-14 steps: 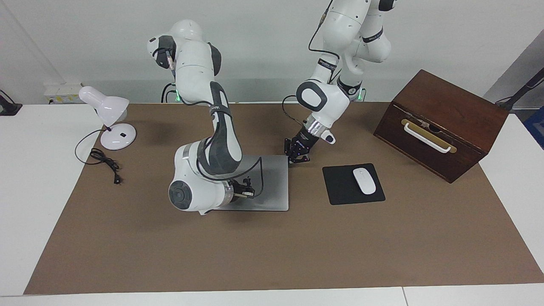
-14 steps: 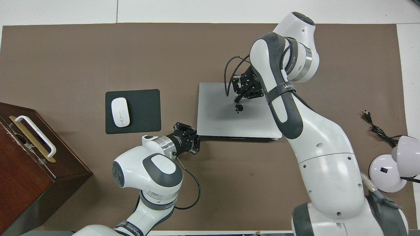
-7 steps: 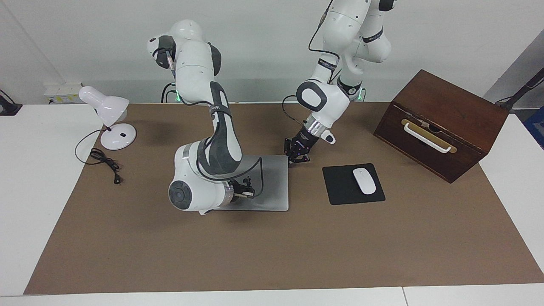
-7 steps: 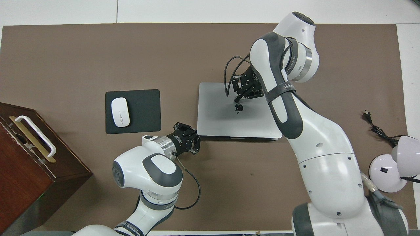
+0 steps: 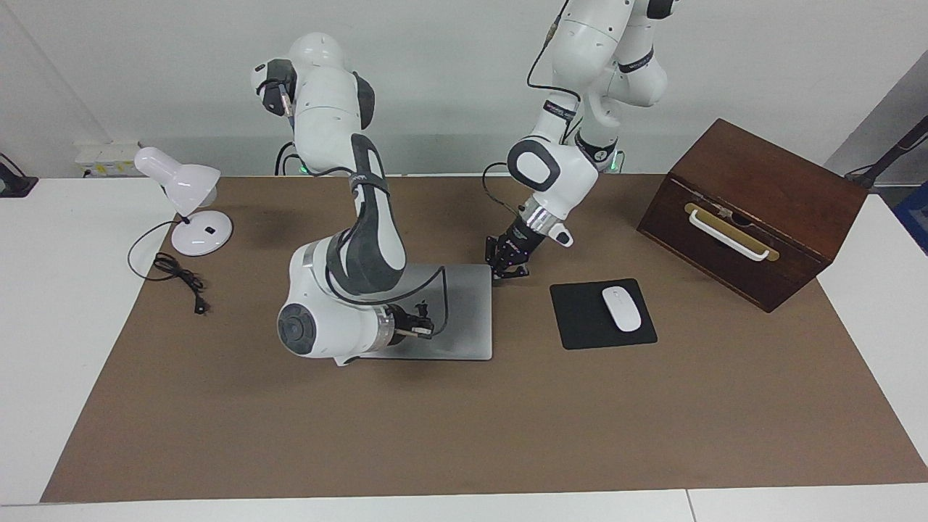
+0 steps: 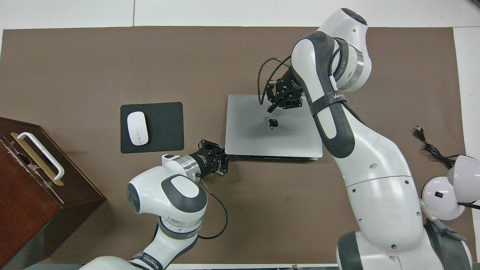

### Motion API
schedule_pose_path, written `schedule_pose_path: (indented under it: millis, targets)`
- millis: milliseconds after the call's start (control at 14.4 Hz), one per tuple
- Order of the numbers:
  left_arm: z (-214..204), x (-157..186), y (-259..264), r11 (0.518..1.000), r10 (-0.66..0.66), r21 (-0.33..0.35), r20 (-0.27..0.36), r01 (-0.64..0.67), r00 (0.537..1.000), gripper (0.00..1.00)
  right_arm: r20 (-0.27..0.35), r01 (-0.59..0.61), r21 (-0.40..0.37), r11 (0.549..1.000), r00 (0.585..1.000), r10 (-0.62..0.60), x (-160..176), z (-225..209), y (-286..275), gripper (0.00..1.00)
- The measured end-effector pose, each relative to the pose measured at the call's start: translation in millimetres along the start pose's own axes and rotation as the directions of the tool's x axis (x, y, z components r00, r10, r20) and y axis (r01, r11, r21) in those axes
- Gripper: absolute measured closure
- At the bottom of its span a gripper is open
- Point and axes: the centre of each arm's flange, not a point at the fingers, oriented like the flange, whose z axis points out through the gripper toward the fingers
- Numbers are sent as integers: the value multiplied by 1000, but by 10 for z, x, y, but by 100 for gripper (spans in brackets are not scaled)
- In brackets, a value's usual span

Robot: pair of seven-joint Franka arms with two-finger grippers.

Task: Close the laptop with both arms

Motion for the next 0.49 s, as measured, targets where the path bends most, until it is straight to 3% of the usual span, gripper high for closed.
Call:
schedule_pose_path:
  millis: [278, 487]
  targets:
    - [-18, 26, 73, 1000, -18, 10, 11, 18, 1000, 99, 11, 3, 13, 1000, 1000, -3, -143, -415, 121, 99]
    - [-83, 162, 272, 999, -48, -18, 1, 48, 999, 99, -49, 10, -16, 1000, 999, -10, -317, -978, 326, 99]
